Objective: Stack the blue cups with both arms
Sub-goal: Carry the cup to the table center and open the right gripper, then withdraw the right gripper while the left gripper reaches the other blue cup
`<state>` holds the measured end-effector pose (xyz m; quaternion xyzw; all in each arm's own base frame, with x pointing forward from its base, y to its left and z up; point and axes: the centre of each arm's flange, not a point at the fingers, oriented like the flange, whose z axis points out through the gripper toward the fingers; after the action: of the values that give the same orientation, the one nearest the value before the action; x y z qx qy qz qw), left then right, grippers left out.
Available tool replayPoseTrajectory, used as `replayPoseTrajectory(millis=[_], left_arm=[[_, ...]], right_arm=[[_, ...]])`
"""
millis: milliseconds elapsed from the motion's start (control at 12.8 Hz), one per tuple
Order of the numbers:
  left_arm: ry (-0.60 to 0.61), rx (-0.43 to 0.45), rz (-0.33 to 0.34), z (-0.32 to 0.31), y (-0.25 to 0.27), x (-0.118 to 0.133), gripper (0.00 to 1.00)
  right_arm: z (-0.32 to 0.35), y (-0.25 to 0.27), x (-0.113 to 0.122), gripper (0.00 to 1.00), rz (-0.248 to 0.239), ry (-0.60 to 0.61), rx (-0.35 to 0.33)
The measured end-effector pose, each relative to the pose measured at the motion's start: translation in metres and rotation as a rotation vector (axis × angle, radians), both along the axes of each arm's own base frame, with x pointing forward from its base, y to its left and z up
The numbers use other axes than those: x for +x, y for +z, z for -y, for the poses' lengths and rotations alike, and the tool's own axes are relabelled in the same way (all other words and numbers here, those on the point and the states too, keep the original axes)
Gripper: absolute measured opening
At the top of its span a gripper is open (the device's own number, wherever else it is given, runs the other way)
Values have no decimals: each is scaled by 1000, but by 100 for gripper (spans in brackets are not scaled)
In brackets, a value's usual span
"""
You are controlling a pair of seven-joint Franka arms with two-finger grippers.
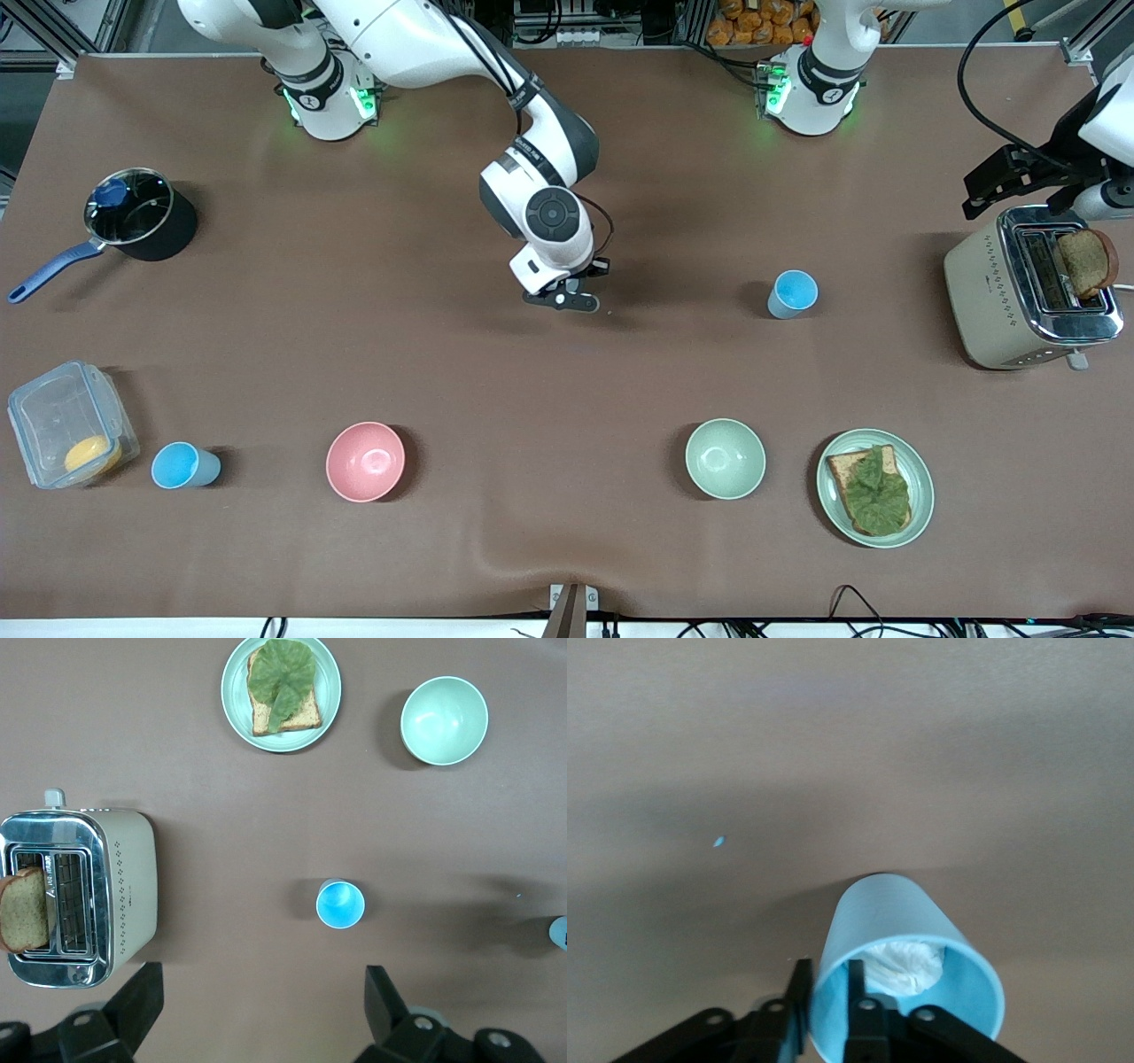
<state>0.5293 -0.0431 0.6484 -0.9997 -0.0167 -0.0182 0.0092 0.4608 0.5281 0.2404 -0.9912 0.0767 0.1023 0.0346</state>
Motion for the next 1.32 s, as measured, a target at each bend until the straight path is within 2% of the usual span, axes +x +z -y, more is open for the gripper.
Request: replayPoseTrajectory(millis=[156,311,389,467,623,778,1012,1323], left_arm=[[3,0,0,-1,0,0,100],[6,0,1,-3,0,0,100],[6,0,1,-3,0,0,100],[6,0,2,-3,0,0,100],[6,0,2,-3,0,0,100],[3,0,-1,-2,-1,1,100],[4,-4,-7,0,-6,5,100],[-17,1,-56,14,-36,20,100]], right_arm=[[-5,18,3,52,12,5,16],[2,52,11,72,3,5,2],[15,78,22,86,7,-5,-12],[37,105,36,96,18,-8,-41],[96,159,63,100,46,38,-125],[163,206,86,100,44,97,-167],[277,256,116,100,0,156,-164],[414,295,136,100,0,213,-91]])
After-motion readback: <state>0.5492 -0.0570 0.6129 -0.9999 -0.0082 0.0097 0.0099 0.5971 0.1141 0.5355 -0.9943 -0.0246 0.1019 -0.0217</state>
